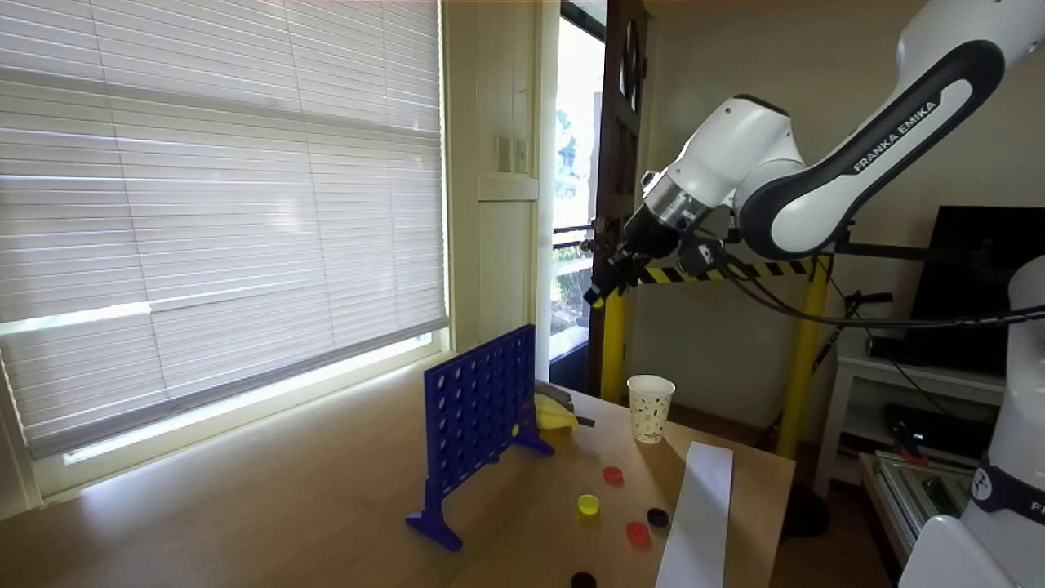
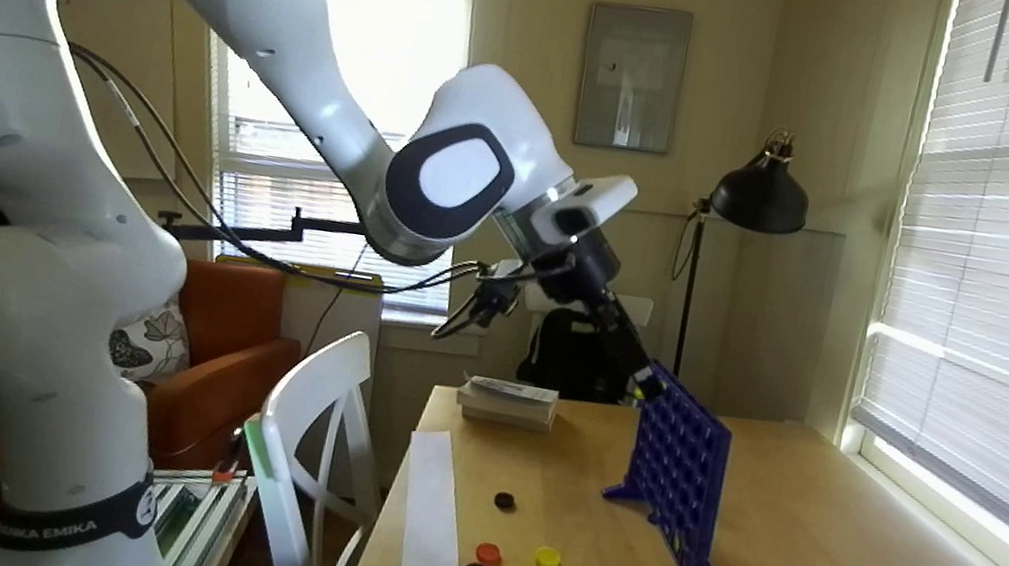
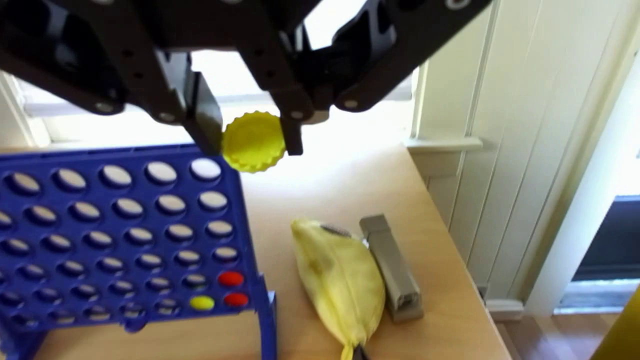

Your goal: Put one yellow chip in the blue gameboard.

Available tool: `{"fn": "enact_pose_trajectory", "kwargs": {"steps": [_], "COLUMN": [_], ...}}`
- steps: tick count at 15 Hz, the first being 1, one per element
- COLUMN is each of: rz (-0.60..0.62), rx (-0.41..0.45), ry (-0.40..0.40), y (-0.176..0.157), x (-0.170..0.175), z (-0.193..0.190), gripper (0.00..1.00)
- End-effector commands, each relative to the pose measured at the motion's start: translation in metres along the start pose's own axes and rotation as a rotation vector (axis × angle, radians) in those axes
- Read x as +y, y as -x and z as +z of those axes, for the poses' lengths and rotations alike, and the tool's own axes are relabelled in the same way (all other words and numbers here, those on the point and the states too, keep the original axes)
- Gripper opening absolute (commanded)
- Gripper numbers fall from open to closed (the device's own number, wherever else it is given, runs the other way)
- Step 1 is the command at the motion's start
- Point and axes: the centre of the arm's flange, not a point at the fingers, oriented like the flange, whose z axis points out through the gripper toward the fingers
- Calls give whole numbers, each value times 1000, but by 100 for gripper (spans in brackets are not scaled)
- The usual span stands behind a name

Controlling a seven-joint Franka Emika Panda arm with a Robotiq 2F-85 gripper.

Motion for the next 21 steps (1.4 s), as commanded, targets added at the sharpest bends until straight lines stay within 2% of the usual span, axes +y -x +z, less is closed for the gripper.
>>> {"fn": "enact_pose_trajectory", "kwargs": {"steps": [1,5,9,13,14,15,19,20,21], "rz": [4,-31,-39,4,9,-5,8,8,-3], "rx": [163,268,261,272,249,240,225,226,271], "ry": [-22,-87,-111,-116,-124,-116,-126,-127,-99], "y": [-6,-18,-18,-14,-14,-17,-17,-17,-18], "x": [2,-16,-29,-25,-23,-7,-7,-7,-7], "z": [-30,-28,10,44,49,10,22,22,28], "gripper": [10,10,10,10,10,35,35,10,10]}}
